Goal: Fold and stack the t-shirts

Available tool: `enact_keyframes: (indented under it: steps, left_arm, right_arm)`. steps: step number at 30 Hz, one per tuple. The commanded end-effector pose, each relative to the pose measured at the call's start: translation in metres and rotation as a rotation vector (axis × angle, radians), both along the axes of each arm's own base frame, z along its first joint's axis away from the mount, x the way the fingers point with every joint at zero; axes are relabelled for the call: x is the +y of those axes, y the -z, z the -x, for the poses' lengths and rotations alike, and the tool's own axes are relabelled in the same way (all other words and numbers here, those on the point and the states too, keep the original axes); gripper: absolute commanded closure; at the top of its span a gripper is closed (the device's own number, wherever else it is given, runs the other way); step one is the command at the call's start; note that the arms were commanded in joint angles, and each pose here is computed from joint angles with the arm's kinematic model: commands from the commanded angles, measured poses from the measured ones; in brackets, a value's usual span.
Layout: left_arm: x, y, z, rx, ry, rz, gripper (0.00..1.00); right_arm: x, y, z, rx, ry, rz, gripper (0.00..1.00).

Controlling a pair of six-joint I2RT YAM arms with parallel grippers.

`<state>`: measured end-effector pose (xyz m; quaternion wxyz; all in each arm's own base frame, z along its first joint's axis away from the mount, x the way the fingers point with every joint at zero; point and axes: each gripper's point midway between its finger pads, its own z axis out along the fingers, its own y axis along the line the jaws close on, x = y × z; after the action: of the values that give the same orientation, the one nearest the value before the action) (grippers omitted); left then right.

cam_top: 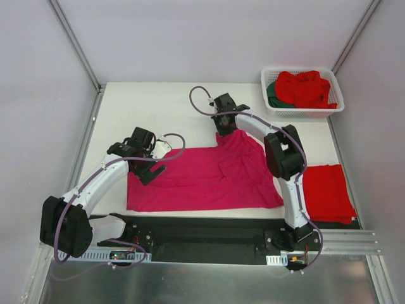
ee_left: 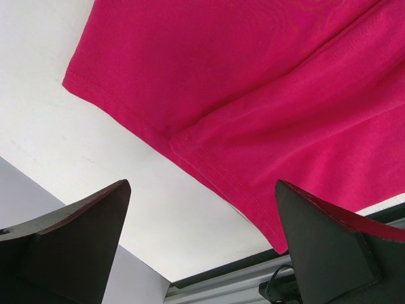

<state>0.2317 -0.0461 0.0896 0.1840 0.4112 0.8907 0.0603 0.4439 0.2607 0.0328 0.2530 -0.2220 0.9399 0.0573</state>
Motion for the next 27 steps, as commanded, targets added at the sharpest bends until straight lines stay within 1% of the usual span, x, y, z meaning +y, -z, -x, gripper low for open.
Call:
enact_keyframes:
  steps: [1, 5, 14, 15, 27]
  left_arm:
    - [0.006, -0.002, 0.008, 0.003, -0.023, -0.016, 0.01]
    - [0.007, -0.001, 0.009, 0.006, -0.023, -0.019, 0.01]
    - [0.008, 0.001, 0.012, 0.009, -0.029, -0.016, 0.01]
    - [0.007, 0.001, 0.012, 0.008, -0.030, -0.015, 0.01]
    - [0.009, 0.002, 0.017, 0.007, -0.031, -0.014, 0.01]
  right_arm:
    - [0.019, -0.037, -0.007, -0.087, -0.039, -0.080, 0.99]
    - [0.033, -0.048, -0.006, -0.104, -0.078, -0.117, 0.99]
    - [0.048, -0.063, -0.010, -0.166, -0.122, -0.120, 0.99]
    - [0.045, -0.064, -0.013, -0.186, -0.107, -0.098, 0.99]
    - [0.047, -0.076, -0.030, -0.283, -0.086, -0.051, 0.99]
